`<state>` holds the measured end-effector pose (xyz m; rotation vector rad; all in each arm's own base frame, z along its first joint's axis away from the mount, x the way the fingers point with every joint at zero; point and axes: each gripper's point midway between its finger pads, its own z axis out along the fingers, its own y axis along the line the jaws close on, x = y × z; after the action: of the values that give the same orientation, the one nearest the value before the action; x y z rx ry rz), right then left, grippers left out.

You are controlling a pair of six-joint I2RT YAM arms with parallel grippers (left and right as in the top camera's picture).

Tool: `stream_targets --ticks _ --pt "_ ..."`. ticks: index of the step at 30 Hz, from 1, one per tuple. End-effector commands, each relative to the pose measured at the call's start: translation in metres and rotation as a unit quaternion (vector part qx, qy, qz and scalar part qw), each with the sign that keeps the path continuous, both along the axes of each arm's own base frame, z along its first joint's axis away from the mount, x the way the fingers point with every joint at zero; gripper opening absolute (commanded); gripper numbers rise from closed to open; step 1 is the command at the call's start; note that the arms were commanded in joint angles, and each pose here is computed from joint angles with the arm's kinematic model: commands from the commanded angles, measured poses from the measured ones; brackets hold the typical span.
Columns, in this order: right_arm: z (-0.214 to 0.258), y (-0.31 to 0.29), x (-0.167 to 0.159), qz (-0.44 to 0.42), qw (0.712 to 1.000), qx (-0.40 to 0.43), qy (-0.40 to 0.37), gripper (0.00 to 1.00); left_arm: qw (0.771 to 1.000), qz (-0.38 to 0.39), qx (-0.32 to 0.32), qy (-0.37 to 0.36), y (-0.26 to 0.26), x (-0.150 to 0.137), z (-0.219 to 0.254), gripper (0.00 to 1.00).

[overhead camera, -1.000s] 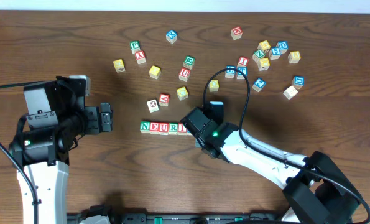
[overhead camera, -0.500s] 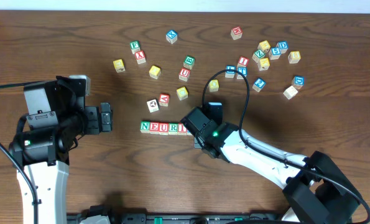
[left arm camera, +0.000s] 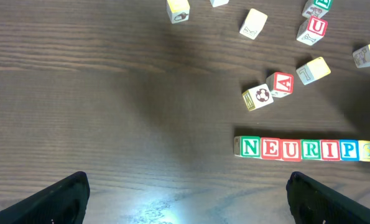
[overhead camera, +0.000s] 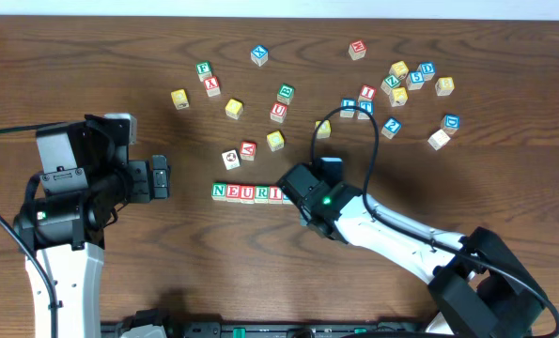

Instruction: Spell out NEURIPS

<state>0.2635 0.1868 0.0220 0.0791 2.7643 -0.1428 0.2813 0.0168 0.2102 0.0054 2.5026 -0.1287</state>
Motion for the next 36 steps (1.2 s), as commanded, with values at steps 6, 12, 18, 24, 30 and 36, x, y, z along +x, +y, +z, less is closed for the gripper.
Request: stream_targets --ticks 6,12,18,24,30,36 --pt "0.003 -0.067 0.001 -0.101 0.993 -0.060 0.027 0.10 1.000 -0.004 0.008 -0.008 0.002 0.002 0.006 0.99" --pt "0.024 -0.081 0.011 -0.115 0.992 -0.029 0.032 0.11 1.000 -0.004 0.008 -0.008 0.002 0.002 0.006 0.99" --pt "0.084 -0.077 0.026 -0.063 0.997 0.025 -0.029 0.21 1.000 -0.004 0.007 -0.008 0.002 0.002 0.006 0.99" --pt "0.140 -0.076 0.021 -0.015 0.993 0.064 -0.098 0.47 1.000 -0.004 0.007 -0.008 0.002 0.002 0.006 0.99" --pt "0.168 -0.074 0.004 0.039 0.988 0.088 -0.122 0.86 1.000 -0.004 0.008 -0.008 0.002 0.002 0.006 0.99" --pt "0.180 -0.079 -0.004 0.038 0.985 0.095 -0.138 0.99 1.000 -0.004 0.008 -0.008 0.002 0.002 0.006 0.99"
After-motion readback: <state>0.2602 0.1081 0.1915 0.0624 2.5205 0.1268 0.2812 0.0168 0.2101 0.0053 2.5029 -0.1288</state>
